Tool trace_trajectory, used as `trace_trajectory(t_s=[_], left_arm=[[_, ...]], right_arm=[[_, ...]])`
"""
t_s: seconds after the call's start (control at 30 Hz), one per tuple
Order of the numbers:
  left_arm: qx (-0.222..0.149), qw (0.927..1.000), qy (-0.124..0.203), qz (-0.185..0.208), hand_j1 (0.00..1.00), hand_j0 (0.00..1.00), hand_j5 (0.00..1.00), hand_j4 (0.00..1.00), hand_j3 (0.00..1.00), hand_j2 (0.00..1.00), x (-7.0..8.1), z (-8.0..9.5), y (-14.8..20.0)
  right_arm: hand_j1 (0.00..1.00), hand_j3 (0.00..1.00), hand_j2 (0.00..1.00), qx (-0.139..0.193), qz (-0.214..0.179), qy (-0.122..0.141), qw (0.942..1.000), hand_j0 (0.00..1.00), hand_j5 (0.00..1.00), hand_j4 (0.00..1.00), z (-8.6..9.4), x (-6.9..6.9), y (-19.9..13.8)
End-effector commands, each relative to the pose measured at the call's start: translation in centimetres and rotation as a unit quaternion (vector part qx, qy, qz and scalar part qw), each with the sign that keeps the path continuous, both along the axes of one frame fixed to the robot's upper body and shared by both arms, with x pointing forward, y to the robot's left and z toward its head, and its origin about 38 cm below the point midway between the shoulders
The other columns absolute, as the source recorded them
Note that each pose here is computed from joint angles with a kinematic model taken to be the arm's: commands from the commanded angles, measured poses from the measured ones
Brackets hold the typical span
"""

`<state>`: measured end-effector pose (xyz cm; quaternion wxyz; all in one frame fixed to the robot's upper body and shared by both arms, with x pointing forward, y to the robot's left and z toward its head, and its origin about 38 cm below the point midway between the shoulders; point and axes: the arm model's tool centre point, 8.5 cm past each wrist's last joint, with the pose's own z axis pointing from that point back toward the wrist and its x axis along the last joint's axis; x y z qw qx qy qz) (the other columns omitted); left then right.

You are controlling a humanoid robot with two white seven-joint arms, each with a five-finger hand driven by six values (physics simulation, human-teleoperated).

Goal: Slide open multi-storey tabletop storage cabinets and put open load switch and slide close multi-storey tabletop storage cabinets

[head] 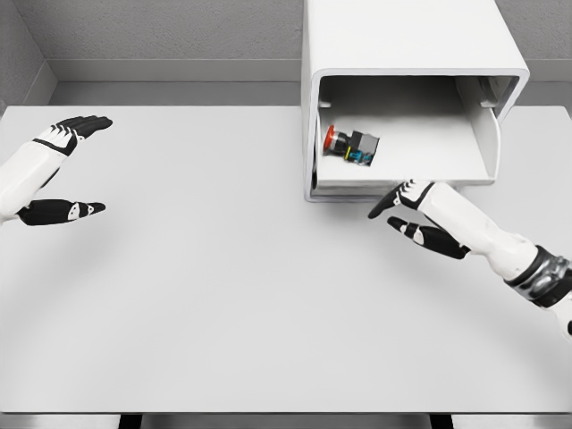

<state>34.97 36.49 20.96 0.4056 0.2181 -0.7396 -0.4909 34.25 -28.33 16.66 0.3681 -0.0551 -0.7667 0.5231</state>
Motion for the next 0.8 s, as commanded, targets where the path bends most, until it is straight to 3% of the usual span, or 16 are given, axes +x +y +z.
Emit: trace_trajectory(t_s=[0.0,0.27,0.6,0.77], left_arm=[[-0.004,1.0000,0.000,0.000,1.00,1.00,1.00,1.00,1.00,1.00,0.0,0.1,0.0],[-0.004,1.0000,-0.001,-0.001,1.00,1.00,1.00,1.00,1.00,1.00,0.0,0.1,0.0],[-0.005,1.0000,-0.001,0.000,1.00,1.00,1.00,1.00,1.00,1.00,0.0,0.1,0.0],[-0.004,1.0000,0.000,-0.001,1.00,1.00,1.00,1.00,1.00,1.00,0.0,0.0,0.0]], right_arm=[[0.54,0.54,0.54,0.004,-0.004,0.013,0.9999,0.54,0.54,0.54,-0.9,0.2,0.0],[0.54,0.54,0.54,0.000,-0.005,0.016,0.9999,0.54,0.54,0.54,-1.1,1.2,0.1],[0.55,0.55,0.55,0.003,-0.030,0.012,0.9995,0.55,0.55,0.55,-0.9,3.7,-0.7],[0.55,0.55,0.55,0.002,-0.029,0.010,0.9995,0.55,0.55,0.55,-0.7,3.7,-0.8]])
